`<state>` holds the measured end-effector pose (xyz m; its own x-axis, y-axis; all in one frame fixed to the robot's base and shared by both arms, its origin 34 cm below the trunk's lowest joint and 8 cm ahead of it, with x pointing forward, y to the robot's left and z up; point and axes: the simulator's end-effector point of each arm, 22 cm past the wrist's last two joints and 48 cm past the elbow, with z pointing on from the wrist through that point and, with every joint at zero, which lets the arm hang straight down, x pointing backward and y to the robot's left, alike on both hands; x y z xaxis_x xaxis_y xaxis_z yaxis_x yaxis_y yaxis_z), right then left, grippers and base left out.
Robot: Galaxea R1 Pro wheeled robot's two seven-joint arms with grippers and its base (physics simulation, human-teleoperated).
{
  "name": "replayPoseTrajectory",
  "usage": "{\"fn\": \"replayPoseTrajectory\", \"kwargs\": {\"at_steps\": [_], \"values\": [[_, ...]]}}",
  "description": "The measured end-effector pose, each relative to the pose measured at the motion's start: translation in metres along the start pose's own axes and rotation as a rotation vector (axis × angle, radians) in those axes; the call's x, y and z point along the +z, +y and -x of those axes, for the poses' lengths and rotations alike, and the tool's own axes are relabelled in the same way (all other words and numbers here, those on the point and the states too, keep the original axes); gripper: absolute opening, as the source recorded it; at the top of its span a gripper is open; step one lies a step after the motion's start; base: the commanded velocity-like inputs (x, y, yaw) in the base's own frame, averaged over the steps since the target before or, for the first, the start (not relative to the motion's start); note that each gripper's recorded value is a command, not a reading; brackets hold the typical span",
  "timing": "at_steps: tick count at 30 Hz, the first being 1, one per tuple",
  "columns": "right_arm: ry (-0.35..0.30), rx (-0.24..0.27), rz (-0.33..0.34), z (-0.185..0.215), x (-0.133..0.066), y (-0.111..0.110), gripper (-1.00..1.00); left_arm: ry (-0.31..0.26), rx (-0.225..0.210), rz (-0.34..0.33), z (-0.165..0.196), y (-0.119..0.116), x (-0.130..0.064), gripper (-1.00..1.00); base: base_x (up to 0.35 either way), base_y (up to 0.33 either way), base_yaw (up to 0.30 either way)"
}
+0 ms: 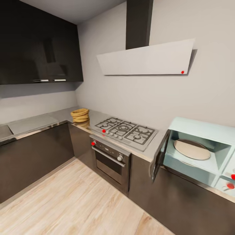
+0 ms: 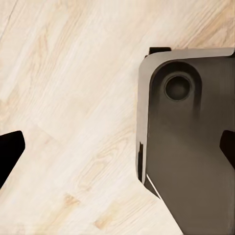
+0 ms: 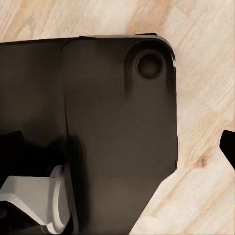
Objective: In the kitchen, take the popcorn bag from the countertop, put it into the microwave, and heat it until the popcorn is cooked so the cooked popcorn ends up inside the bag.
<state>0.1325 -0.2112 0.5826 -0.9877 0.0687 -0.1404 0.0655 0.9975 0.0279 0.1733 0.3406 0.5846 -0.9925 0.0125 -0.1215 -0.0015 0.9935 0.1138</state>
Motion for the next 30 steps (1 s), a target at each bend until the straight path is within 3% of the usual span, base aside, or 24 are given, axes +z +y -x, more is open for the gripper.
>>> {"fn": "replayPoseTrajectory", "kwargs": {"at_steps": [8,21,30], "values": [[-0.007,0.005,0.001,0.0017,0.0001,-0.0003,1.0,0.0,0.001,0.002,-0.0001,0.0016,0.0,1.0,0.277,0.235,0.028],[-0.011,0.01,-0.001,0.0028,0.0001,-0.001,1.0,0.0,0.001,0.002,0.0,0.0011,0.0,1.0,0.27,0.237,0.247],[-0.013,0.011,0.0,0.0036,0.0002,-0.0007,1.0,0.002,0.0,0.001,-0.0004,0.0009,0.0,1.0,0.224,0.269,0.018]]}}
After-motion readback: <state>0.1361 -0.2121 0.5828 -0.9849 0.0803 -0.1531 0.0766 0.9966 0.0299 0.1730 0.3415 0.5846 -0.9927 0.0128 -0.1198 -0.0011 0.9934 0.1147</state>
